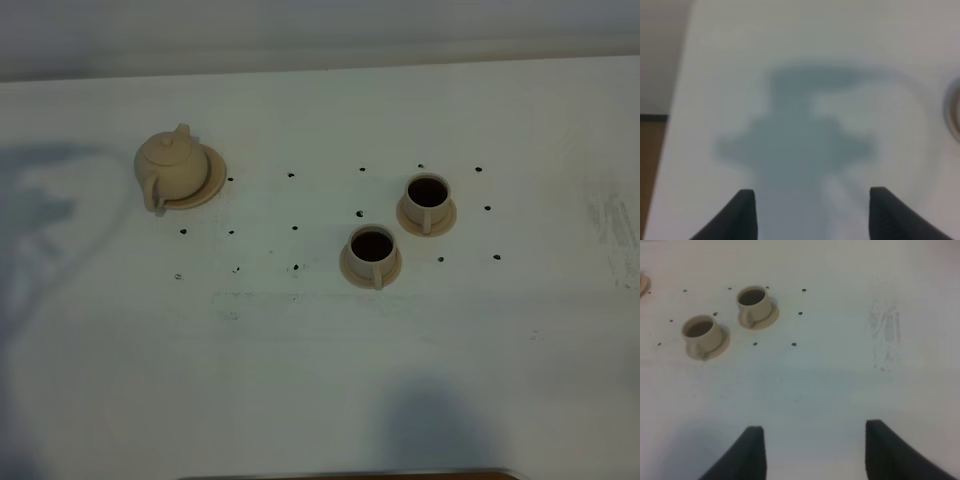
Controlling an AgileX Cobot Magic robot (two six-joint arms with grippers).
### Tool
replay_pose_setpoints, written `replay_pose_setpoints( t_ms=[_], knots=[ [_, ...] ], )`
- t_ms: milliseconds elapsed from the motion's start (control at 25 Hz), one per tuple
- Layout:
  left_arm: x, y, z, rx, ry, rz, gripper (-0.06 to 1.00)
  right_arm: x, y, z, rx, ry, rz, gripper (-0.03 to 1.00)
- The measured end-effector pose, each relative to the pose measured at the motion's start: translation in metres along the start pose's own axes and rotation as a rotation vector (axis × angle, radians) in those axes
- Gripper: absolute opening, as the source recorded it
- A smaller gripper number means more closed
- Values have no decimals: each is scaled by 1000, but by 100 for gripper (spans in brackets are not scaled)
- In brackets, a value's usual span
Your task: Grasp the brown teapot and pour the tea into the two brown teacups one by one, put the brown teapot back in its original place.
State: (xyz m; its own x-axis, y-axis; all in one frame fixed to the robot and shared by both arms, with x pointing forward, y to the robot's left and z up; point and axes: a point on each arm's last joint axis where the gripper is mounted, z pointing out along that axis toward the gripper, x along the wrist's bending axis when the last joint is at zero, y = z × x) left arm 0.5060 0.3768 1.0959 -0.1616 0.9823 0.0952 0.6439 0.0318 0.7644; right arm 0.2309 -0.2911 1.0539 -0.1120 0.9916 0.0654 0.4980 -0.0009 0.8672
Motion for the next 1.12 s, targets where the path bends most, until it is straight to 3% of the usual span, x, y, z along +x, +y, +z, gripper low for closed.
replay_pose_setpoints(
  t_ms=[200,360,720,1120],
  knots=[
    [3,-19,-49,-65,19,-57,51,0,0,0,0,0,0,43],
    [-8,-47,-81,-45,-28,-84,51,0,0,0,0,0,0,43],
    [-37,-110,-153,-98,-164,-70,51,0,0,0,0,0,0,43],
    [-58,-169,-174,-129,-302,16,51,0,0,0,0,0,1,43]
  ],
)
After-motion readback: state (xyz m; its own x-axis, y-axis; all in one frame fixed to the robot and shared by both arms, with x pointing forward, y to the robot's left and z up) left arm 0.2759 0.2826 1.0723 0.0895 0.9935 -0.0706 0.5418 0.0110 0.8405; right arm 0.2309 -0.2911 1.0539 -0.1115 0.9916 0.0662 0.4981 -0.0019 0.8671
